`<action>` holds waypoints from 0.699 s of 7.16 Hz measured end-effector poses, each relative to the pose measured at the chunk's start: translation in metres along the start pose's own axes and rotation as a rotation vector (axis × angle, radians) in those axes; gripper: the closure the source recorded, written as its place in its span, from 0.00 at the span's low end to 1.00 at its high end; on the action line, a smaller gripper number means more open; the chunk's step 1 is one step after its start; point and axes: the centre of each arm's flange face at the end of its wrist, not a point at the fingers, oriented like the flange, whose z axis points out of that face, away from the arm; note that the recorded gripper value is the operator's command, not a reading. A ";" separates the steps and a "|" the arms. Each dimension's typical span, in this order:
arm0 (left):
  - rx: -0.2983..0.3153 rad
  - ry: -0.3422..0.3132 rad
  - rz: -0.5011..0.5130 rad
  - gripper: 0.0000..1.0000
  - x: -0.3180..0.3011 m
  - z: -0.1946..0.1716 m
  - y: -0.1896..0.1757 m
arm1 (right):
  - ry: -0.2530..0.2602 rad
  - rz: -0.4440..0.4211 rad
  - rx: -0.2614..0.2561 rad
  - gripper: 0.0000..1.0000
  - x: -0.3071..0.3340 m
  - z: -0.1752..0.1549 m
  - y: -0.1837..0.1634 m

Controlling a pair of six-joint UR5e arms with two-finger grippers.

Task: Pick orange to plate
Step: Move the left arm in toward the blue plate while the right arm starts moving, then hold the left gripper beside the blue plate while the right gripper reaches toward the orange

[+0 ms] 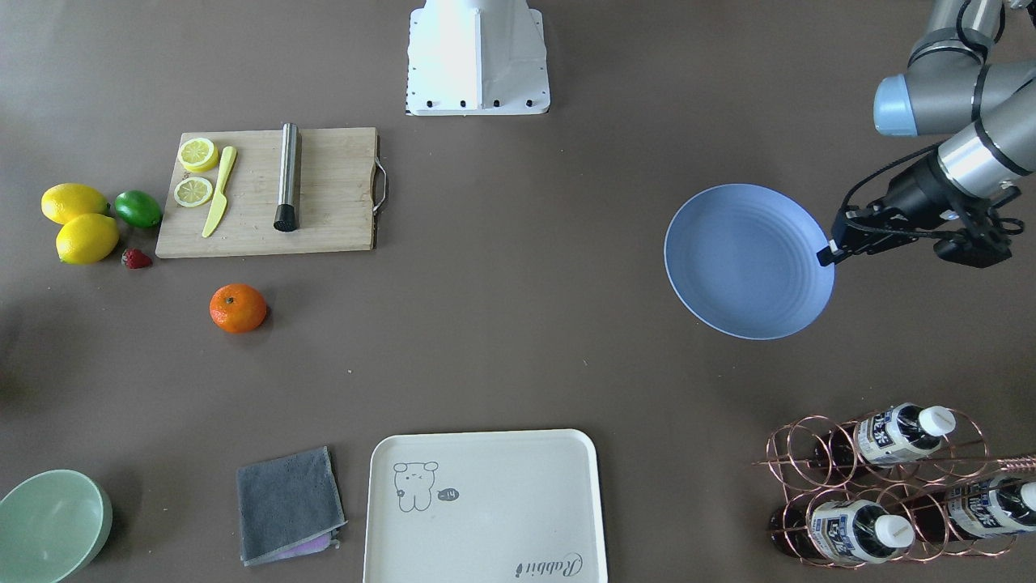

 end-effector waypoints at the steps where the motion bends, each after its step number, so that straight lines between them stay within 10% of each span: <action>1: 0.009 0.007 -0.023 1.00 0.039 0.020 0.017 | -0.003 0.025 0.019 0.00 -0.036 0.020 -0.004; 5: 0.044 0.044 -0.094 1.00 0.183 0.104 0.062 | 0.013 0.024 0.039 0.00 -0.178 0.095 -0.004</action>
